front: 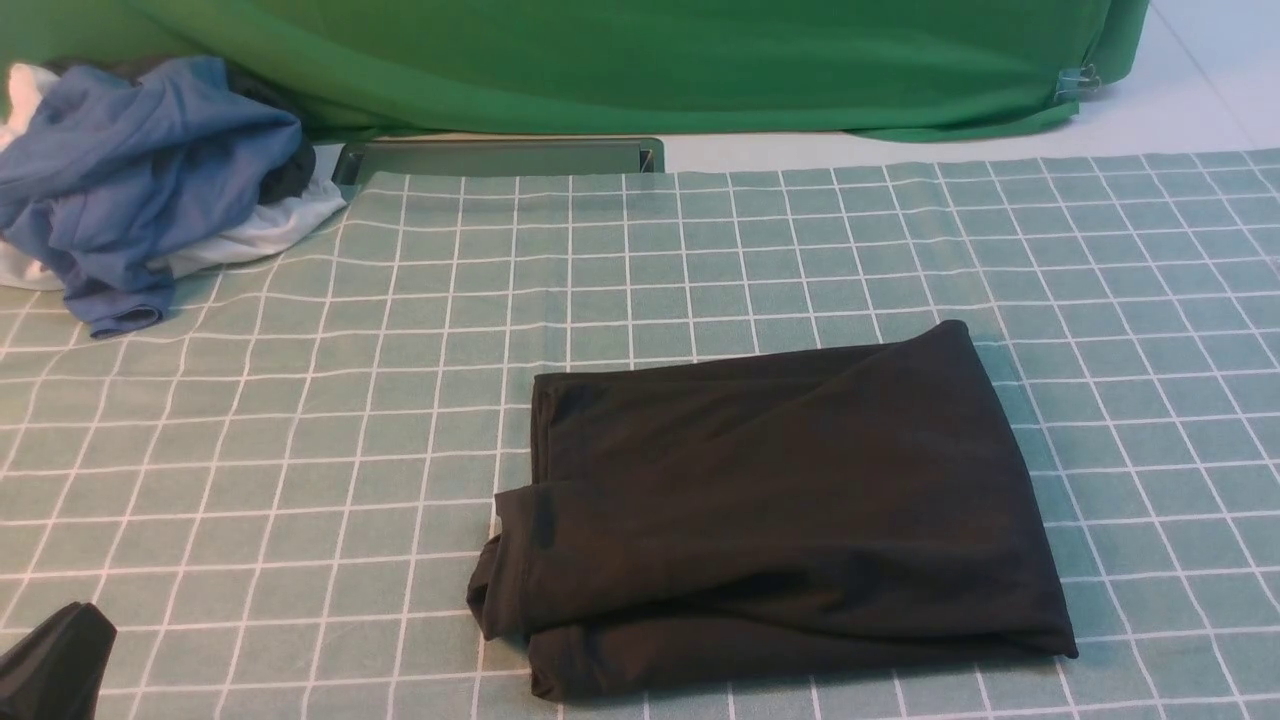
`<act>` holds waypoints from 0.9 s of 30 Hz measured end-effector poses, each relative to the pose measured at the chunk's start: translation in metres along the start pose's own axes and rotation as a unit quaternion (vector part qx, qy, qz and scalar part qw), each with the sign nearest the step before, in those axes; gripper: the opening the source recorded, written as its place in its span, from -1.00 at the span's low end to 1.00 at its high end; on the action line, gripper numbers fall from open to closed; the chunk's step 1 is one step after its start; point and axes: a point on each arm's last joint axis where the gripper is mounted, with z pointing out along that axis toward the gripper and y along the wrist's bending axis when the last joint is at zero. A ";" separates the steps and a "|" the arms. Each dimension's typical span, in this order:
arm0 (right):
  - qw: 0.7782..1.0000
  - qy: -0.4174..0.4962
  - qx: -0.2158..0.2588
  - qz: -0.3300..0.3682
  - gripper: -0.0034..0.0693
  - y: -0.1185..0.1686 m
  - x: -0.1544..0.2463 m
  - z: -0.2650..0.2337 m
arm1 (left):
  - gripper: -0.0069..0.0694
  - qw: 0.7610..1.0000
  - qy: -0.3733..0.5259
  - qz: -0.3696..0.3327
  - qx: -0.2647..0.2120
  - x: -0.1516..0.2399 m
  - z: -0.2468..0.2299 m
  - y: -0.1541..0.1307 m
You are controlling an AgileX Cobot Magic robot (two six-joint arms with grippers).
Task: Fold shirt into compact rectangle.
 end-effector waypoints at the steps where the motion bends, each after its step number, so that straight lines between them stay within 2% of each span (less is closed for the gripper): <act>1: 1.000 0.000 0.000 0.000 -0.25 0.000 0.000 0.000 | -0.78 1.000 0.000 0.000 0.000 0.000 0.000 0.000; 27: 1.000 0.000 0.000 0.000 -0.25 0.000 0.000 0.000 | -0.78 1.000 0.000 0.007 0.000 0.000 0.000 0.000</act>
